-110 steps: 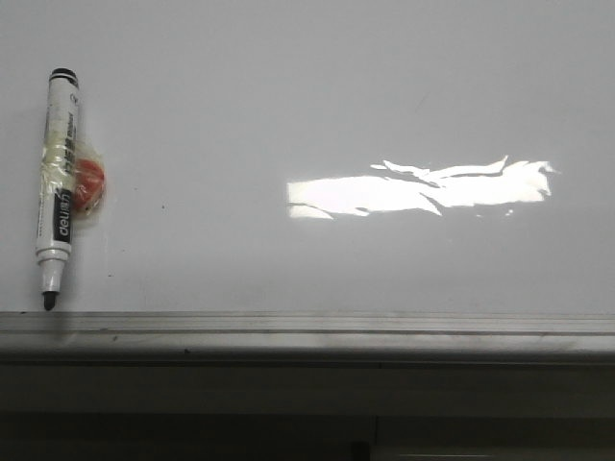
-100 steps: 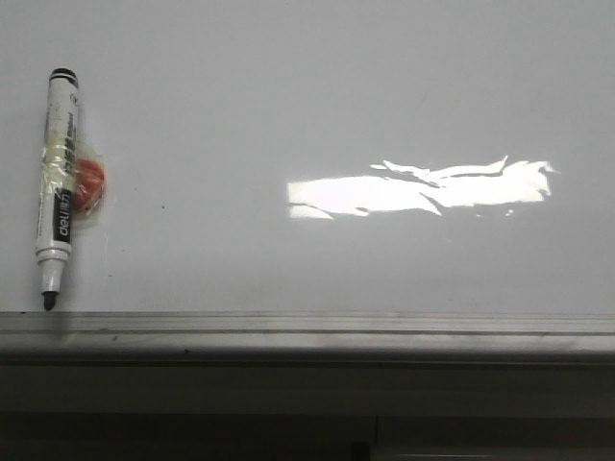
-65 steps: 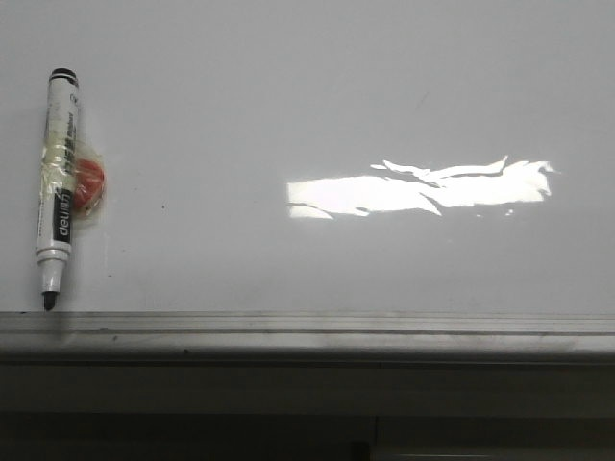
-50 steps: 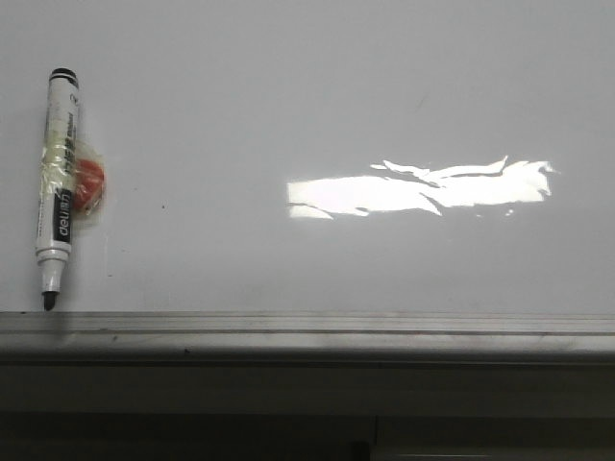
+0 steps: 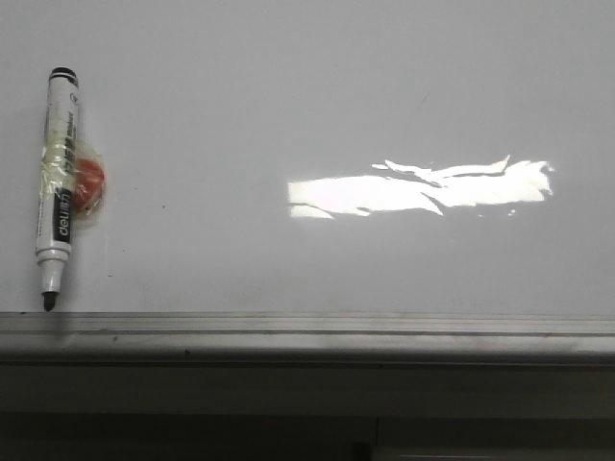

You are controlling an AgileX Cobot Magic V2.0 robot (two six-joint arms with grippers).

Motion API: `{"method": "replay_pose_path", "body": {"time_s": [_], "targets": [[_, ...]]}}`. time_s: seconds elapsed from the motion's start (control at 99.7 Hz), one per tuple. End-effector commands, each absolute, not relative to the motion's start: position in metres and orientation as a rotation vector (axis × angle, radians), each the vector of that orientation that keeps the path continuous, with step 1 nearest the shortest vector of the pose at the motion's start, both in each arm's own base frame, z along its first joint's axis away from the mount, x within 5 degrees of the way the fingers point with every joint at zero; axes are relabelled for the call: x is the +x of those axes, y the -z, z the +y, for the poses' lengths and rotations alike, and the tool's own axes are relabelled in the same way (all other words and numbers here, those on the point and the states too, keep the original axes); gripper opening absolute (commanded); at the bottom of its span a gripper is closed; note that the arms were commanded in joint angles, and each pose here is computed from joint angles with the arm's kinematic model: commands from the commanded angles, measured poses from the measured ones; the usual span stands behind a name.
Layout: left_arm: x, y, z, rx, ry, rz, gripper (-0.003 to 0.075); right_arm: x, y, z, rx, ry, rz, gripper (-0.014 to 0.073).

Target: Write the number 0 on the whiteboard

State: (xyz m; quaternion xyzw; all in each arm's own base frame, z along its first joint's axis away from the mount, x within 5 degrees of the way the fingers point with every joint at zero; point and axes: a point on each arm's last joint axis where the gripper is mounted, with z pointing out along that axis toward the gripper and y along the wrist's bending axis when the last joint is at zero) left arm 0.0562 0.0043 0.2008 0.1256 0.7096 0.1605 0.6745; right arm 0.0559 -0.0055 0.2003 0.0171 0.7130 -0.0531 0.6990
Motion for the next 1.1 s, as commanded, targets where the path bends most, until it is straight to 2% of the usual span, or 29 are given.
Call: {"method": "replay_pose_path", "body": {"time_s": [0.0, 0.251, 0.391, 0.441, 0.492, 0.562, 0.612, 0.712, 0.812, 0.853, 0.913, 1.023, 1.093], "targets": [[0.054, -0.211, 0.0, 0.264, -0.33, 1.386, -0.002, 0.053, -0.215, -0.006, 0.038, 0.132, 1.385, -0.0069], [0.051, -0.224, -0.003, 0.26, -0.324, 1.241, -0.002, 0.049, -0.23, -0.006, 0.054, 0.124, 1.221, -0.0068], [0.05, -0.226, -0.003, 0.248, -0.313, 1.209, -0.002, 0.049, -0.231, -0.008, 0.253, -0.123, 1.197, -0.0069], [0.048, -0.232, -0.002, 0.162, -0.217, 1.156, -0.002, 0.049, -0.234, -0.008, 0.261, -0.138, 1.218, -0.0068], [0.045, -0.239, 0.0, 0.006, -0.026, 1.083, -0.002, 0.048, -0.238, -0.006, 0.262, -0.147, 1.287, -0.0068], [0.042, -0.247, 0.0, -0.035, 0.035, 1.044, -0.002, 0.044, -0.252, -0.003, 0.262, -0.161, 1.388, -0.0069], [0.042, -0.254, 0.0, -0.024, 0.022, 1.088, -0.002, 0.041, -0.264, -0.002, 0.259, -0.168, 1.444, -0.0068], [0.048, -0.261, 0.001, -0.101, 0.076, 1.379, -0.002, 0.034, -0.286, 0.002, 0.259, -0.183, 1.596, -0.0068], [0.054, -0.272, -0.005, -0.389, 0.47, 1.517, -0.002, 0.031, -0.301, 0.007, 0.255, -0.236, 1.767, -0.0069], [0.057, -0.278, -0.009, -0.487, 0.621, 1.514, -0.002, 0.029, -0.308, 0.007, 0.235, -0.25, 1.765, -0.0069], [0.061, -0.283, -0.01, -0.571, 0.73, 1.483, -0.002, 0.029, -0.312, 0.007, 0.224, -0.258, 1.741, -0.0069], [0.065, -0.289, -0.005, -0.623, 0.74, 1.403, -0.002, 0.03, -0.315, 0.007, 0.207, -0.267, 1.705, -0.0068], [0.066, -0.289, -0.005, -0.621, 0.735, 1.408, -0.002, 0.03, -0.314, 0.008, 0.191, -0.281, 1.725, -0.0069]]}}
